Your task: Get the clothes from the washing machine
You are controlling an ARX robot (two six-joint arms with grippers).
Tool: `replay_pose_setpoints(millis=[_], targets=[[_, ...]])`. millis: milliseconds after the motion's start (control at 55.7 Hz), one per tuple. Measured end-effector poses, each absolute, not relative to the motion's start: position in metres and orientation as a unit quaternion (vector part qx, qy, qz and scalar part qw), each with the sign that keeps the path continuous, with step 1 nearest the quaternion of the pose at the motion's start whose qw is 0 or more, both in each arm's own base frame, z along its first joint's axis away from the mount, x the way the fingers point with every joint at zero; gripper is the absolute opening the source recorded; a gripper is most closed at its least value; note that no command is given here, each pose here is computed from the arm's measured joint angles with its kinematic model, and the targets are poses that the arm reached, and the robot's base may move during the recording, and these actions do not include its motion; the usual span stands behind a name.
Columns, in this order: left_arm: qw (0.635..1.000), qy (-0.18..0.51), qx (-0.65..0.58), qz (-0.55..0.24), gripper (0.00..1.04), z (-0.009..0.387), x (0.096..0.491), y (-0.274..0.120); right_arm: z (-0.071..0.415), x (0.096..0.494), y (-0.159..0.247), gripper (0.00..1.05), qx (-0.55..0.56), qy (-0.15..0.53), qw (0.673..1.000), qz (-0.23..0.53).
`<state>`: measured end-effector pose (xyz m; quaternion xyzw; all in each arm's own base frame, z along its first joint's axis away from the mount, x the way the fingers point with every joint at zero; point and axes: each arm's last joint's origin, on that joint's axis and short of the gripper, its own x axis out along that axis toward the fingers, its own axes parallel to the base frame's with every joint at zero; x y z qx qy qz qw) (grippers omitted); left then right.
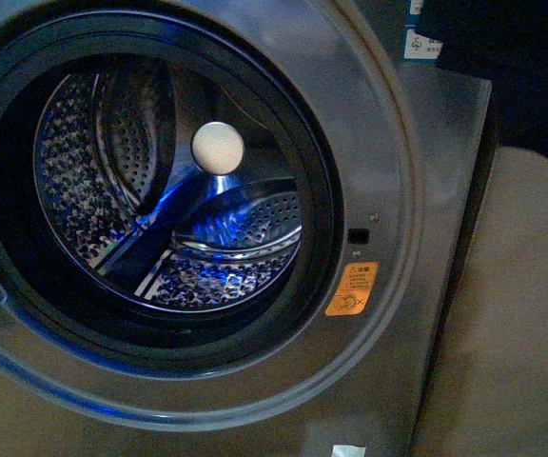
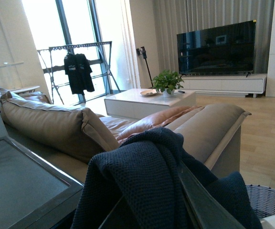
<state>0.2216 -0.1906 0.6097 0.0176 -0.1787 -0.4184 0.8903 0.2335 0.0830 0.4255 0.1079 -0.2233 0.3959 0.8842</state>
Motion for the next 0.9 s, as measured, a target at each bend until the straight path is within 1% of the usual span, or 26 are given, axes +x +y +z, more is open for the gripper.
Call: replay_pose_setpoints(millis=[108,161,197,215,251,287,395,502,538,556,574,592,610,628,664,718,807,843,897], targets=[[0.892,-0.178,0.017,-0.416,0.07,0.610,0.222,-0.190,0.426,0.242,0.105,0.97,0.095,-0.219,0.897,0.373],[0.892,-0.178,0.017,-0.415,0.07,0.610,0.222,-0.190,0.425,0.248,0.113,0.96,0.090,-0.220,0.906,0.350],[0.892,-0.179,0.017,-0.414,0.07,0.610,0.222,-0.190,0.424,0.251,0.116,0.90,0.088,-0.226,0.912,0.333],[0.892,-0.179,0.017,-0.414,0.07,0.610,0.222,-0.190,0.424,0.253,0.117,0.85,0.088,-0.229,0.915,0.320],[0.892,-0.179,0.017,-0.414,0.07,0.610,0.222,-0.190,0.423,0.255,0.118,0.78,0.087,-0.232,0.919,0.307],[0.892,-0.179,0.017,-0.414,0.07,0.610,0.222,-0.190,0.423,0.256,0.118,0.74,0.088,-0.235,0.921,0.298],[0.892,-0.180,0.017,-0.414,0.07,0.610,0.221,-0.190,0.425,0.256,0.116,0.58,0.090,-0.252,0.925,0.271],[0.892,-0.182,0.016,-0.414,0.07,0.611,0.221,-0.189,0.430,0.256,0.107,0.37,0.088,-0.287,0.922,0.243],[0.892,-0.182,0.016,-0.414,0.07,0.611,0.221,-0.189,0.431,0.256,0.105,0.34,0.088,-0.292,0.922,0.239],[0.892,-0.182,0.016,-0.414,0.08,0.612,0.220,-0.189,0.432,0.256,0.103,0.31,0.087,-0.296,0.922,0.235],[0.892,-0.182,0.015,-0.414,0.09,0.612,0.220,-0.189,0.432,0.256,0.101,0.29,0.087,-0.299,0.921,0.232],[0.891,-0.183,0.016,-0.415,0.13,0.612,0.220,-0.189,0.433,0.256,0.099,0.25,0.086,-0.303,0.921,0.229],[0.891,-0.183,0.016,-0.414,0.14,0.612,0.220,-0.189,0.433,0.256,0.098,0.24,0.086,-0.305,0.921,0.227],[0.891,-0.183,0.016,-0.415,0.19,0.612,0.220,-0.189,0.434,0.256,0.095,0.20,0.085,-0.309,0.921,0.222],[0.891,-0.183,0.016,-0.415,0.22,0.612,0.220,-0.189,0.435,0.256,0.093,0.17,0.084,-0.313,0.921,0.218],[0.891,-0.183,0.016,-0.416,0.31,0.612,0.220,-0.189,0.437,0.255,0.085,0.11,0.082,-0.322,0.921,0.206],[0.890,-0.183,0.016,-0.418,0.43,0.612,0.220,-0.189,0.441,0.255,0.075,0.10,0.080,-0.336,0.920,0.186],[0.890,-0.183,0.016,-0.418,0.50,0.612,0.220,-0.189,0.443,0.254,0.068,0.10,0.076,-0.346,0.918,0.176],[0.890,-0.183,0.016,-0.418,0.56,0.612,0.220,-0.189,0.445,0.253,0.060,0.10,0.074,-0.354,0.918,0.165]])
